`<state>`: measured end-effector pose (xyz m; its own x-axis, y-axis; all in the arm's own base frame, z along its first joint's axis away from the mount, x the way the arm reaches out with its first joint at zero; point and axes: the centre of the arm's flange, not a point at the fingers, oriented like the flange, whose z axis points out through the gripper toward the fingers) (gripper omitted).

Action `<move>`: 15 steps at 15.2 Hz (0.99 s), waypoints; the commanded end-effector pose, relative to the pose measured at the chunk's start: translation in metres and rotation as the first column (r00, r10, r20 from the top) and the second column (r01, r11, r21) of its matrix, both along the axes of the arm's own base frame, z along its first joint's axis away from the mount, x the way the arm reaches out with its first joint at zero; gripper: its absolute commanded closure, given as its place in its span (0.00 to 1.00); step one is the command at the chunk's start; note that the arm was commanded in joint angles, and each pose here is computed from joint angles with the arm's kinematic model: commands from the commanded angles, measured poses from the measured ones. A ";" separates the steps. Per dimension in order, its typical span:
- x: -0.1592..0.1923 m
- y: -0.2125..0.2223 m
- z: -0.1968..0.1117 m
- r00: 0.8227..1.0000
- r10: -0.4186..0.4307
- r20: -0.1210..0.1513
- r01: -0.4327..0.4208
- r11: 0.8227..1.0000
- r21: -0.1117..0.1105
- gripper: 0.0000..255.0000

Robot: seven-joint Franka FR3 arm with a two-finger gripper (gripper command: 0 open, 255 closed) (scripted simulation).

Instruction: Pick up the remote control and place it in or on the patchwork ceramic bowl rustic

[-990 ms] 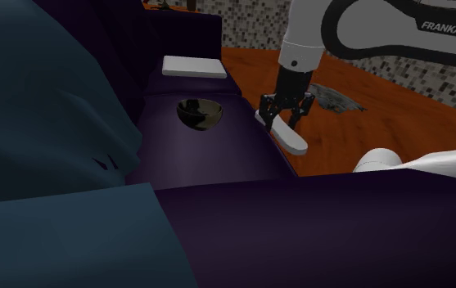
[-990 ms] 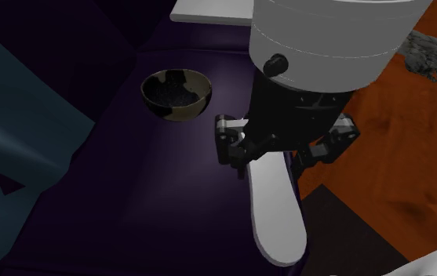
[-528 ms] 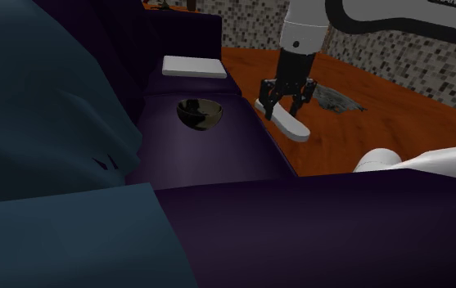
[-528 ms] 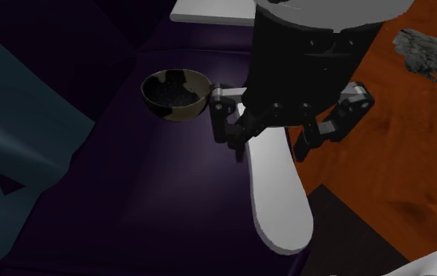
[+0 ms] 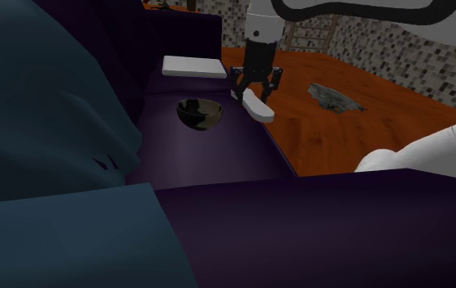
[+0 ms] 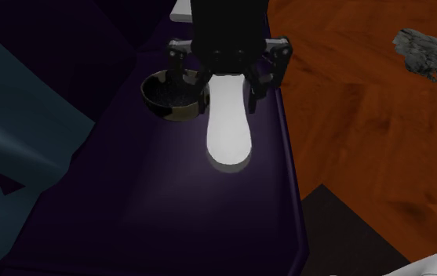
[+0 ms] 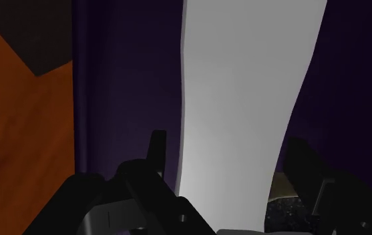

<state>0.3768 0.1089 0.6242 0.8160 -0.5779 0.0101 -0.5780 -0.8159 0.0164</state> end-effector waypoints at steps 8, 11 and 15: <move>0.119 -0.006 0.003 1.000 0.000 0.001 0.000 1.000 0.000 1.00; 0.158 -0.008 0.004 1.000 0.000 0.001 0.000 1.000 0.000 1.00; 0.216 -0.012 0.006 1.000 0.000 0.001 0.000 1.000 0.000 1.00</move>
<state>0.5772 0.0964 0.6316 0.8173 -0.5762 0.0108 -0.5763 -0.8171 0.0160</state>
